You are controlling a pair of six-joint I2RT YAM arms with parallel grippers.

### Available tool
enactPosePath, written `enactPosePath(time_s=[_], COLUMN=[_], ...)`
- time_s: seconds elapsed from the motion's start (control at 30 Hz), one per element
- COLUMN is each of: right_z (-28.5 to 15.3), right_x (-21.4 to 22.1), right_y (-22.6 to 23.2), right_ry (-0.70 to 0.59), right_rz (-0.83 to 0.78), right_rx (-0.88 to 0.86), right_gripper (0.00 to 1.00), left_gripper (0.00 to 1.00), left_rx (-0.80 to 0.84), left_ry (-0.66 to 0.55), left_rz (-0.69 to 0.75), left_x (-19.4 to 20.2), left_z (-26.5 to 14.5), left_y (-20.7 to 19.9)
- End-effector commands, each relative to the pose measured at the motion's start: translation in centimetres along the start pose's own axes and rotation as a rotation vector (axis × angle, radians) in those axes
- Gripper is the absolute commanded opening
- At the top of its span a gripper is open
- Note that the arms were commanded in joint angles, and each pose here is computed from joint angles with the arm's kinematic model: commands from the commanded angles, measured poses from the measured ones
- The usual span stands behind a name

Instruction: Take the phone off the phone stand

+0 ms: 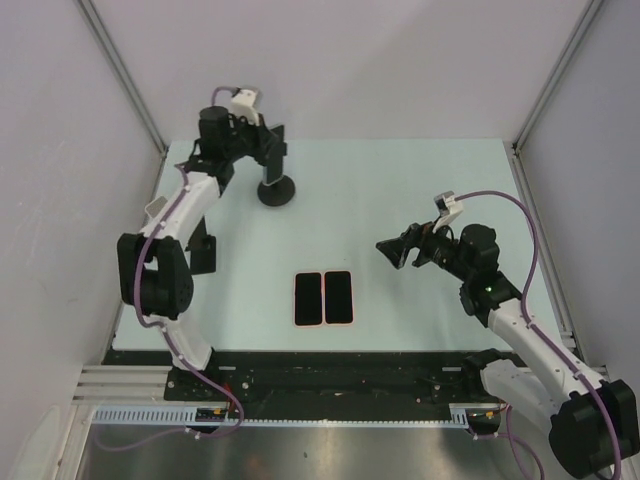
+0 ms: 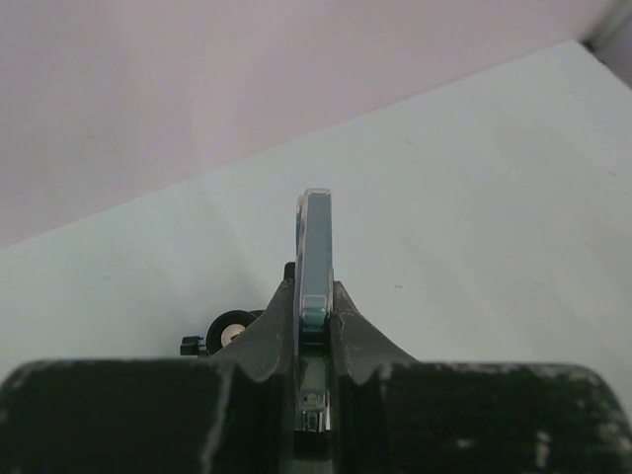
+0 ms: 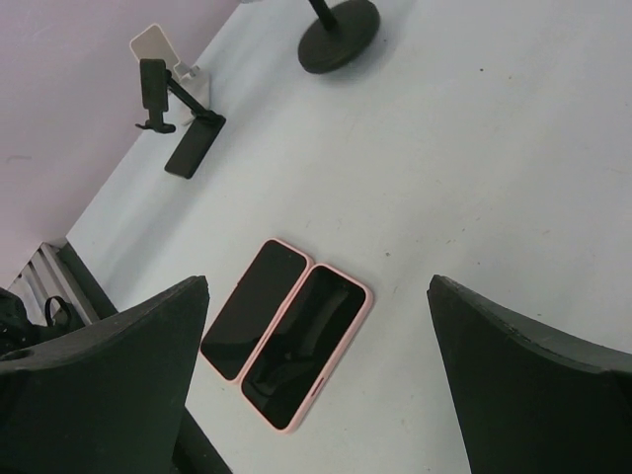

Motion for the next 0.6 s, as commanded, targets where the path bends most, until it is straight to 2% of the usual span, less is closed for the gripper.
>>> enactPosePath(time_s=[0.0, 0.13, 0.17, 0.2, 0.23, 0.57], right_z=[-0.4, -0.7, -0.7, -0.8, -0.8, -0.7], right_x=[-0.2, -0.2, -0.3, -0.3, -0.2, 0.4], right_y=[0.6, 0.9, 1.0, 1.0, 1.0, 0.8], right_ry=[-0.018, -0.024, -0.028, -0.029, -0.029, 0.000], right_rz=[-0.018, -0.008, -0.008, -0.007, -0.007, 0.002], right_rx=[0.008, 0.024, 0.027, 0.031, 0.040, 0.071], right_gripper=[0.98, 0.98, 0.98, 0.98, 0.98, 0.98], left_gripper=[0.00, 0.00, 0.00, 0.00, 0.00, 0.00], left_rx=[0.085, 0.096, 0.084, 0.004, 0.011, -0.173], left_ry=[-0.290, -0.313, -0.315, -0.312, -0.312, -0.291], left_rz=[0.084, 0.052, 0.053, 0.045, 0.042, -0.079], left_x=[-7.4, -6.1, -5.8, -5.2, -4.7, -0.8], left_z=[-3.5, -3.2, -3.3, -3.4, -3.4, -4.3], left_y=[-8.4, -14.5, -15.5, -15.8, -17.7, -22.9])
Point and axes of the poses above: each gripper's point midway between its finger pads, its own z axis out along the fingers, its own y axis along the line the jaws close on, x = y × z, the point moved 9 cm from there along -z, back along the fingers, and after that the axes turned 1 degree about z, right-handed, at the moved point
